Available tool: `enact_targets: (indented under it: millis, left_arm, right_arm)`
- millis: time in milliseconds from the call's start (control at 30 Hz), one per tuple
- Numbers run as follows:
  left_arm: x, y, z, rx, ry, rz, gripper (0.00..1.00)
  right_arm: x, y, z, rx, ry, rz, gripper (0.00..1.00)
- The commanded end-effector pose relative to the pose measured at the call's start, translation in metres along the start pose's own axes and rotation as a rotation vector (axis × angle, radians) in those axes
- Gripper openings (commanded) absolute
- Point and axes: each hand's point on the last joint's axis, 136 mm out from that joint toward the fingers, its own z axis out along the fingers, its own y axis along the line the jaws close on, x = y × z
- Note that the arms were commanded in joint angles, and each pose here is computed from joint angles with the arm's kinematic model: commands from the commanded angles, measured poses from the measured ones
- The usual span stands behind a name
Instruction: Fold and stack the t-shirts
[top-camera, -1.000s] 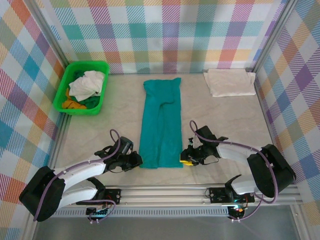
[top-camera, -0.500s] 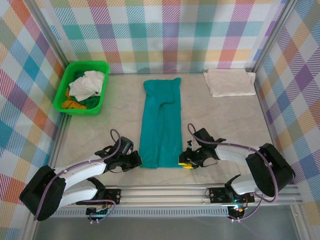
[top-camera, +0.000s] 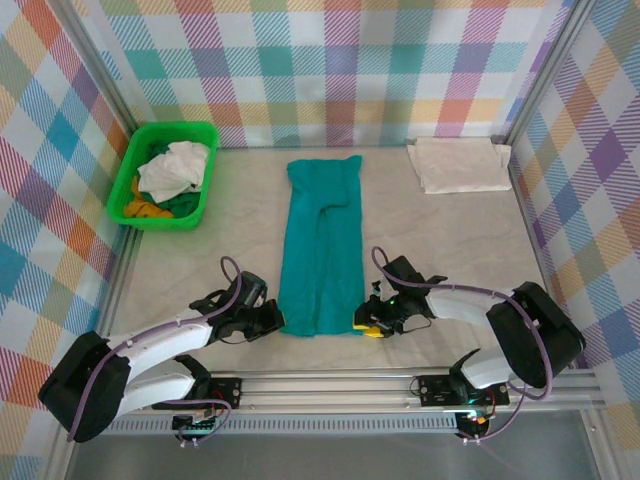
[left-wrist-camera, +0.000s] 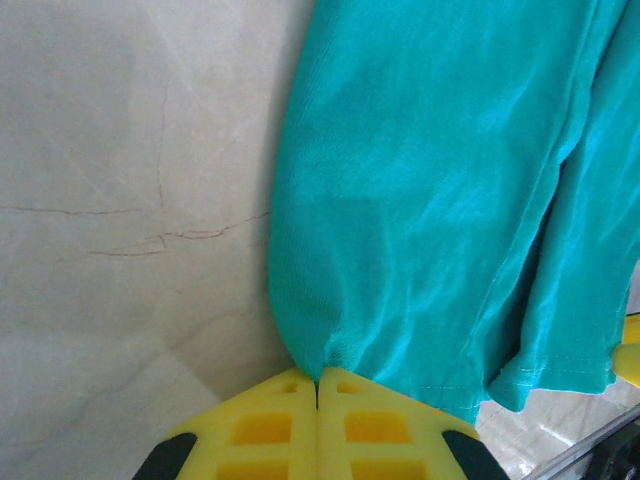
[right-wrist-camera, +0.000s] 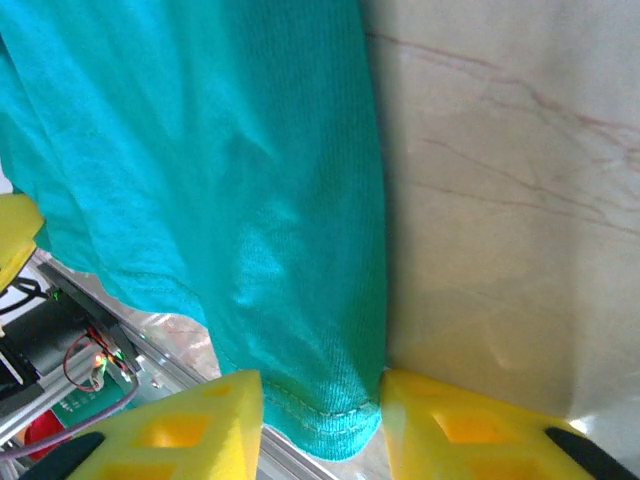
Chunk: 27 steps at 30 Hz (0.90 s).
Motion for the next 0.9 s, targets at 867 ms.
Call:
enact_targets:
  millis: [867]
  left_arm:
    - [0.038, 0.025, -0.017, -0.077, 0.125, 0.004, 0.00]
  right_arm:
    - [0.036, -0.005, -0.005, 0.029, 0.063, -0.069, 0.00]
